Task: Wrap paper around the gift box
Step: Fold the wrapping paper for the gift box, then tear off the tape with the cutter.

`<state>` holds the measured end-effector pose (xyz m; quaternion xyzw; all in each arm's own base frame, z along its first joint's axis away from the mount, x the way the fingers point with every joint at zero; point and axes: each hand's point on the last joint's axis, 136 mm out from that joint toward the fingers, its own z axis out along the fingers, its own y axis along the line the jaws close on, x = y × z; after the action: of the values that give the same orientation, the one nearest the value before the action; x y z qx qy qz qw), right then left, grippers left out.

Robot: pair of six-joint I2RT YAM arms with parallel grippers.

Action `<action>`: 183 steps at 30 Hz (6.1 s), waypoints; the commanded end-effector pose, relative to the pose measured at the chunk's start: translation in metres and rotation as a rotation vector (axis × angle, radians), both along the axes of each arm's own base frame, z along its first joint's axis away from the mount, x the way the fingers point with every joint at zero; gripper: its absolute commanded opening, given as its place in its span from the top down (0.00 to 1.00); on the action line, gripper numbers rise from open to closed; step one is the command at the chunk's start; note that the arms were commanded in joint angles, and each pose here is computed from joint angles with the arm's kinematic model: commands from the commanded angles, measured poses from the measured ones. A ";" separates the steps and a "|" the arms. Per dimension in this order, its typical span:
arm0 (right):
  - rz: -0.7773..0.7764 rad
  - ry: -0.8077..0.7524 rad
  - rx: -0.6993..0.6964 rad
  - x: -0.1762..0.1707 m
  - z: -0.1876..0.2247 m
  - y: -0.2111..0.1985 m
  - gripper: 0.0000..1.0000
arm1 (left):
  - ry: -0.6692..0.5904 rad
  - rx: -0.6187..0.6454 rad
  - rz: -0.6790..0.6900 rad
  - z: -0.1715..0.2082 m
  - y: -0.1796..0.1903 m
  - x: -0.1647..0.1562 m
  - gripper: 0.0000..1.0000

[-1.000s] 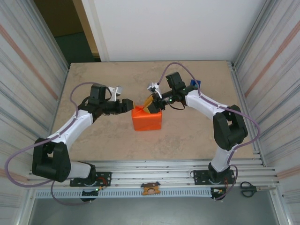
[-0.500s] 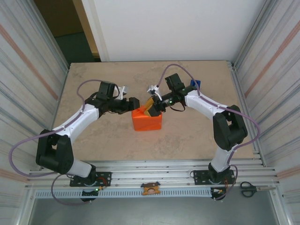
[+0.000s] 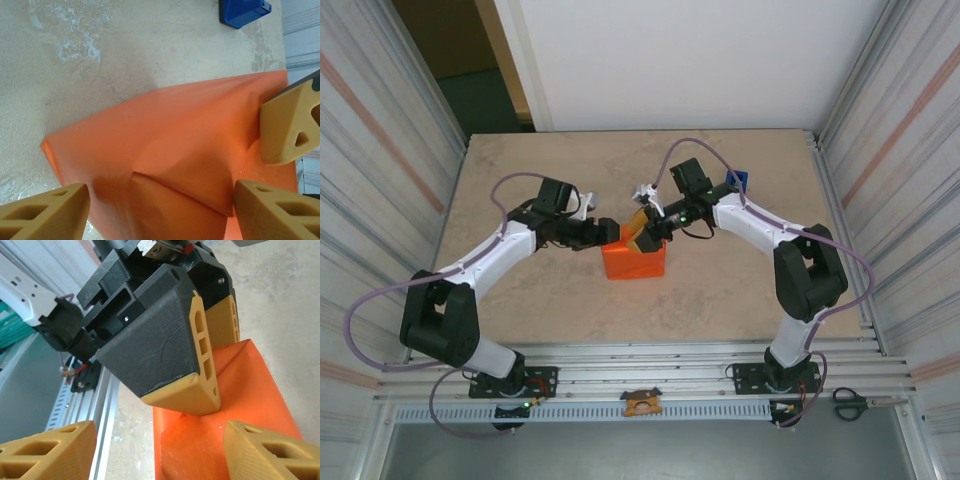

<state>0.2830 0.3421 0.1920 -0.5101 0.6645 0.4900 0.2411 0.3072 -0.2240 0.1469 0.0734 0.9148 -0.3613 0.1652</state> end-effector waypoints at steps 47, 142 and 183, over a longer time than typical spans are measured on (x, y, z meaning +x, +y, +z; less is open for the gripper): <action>-0.835 0.730 -0.543 0.007 -0.069 -0.068 0.18 | -0.078 -0.085 0.017 0.027 -0.003 0.002 0.16; -0.796 0.650 -0.647 0.000 -0.069 -0.077 0.02 | -0.019 -0.075 -0.138 0.011 -0.017 -0.017 0.16; -1.376 0.797 -0.034 0.182 -0.064 -0.298 0.56 | -0.002 0.068 -0.184 -0.024 -0.010 -0.019 0.19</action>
<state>0.4549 0.0378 0.1196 0.2455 0.8809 0.3321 0.2312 0.2958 -0.2327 0.1430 0.1493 0.9059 -0.3649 0.1545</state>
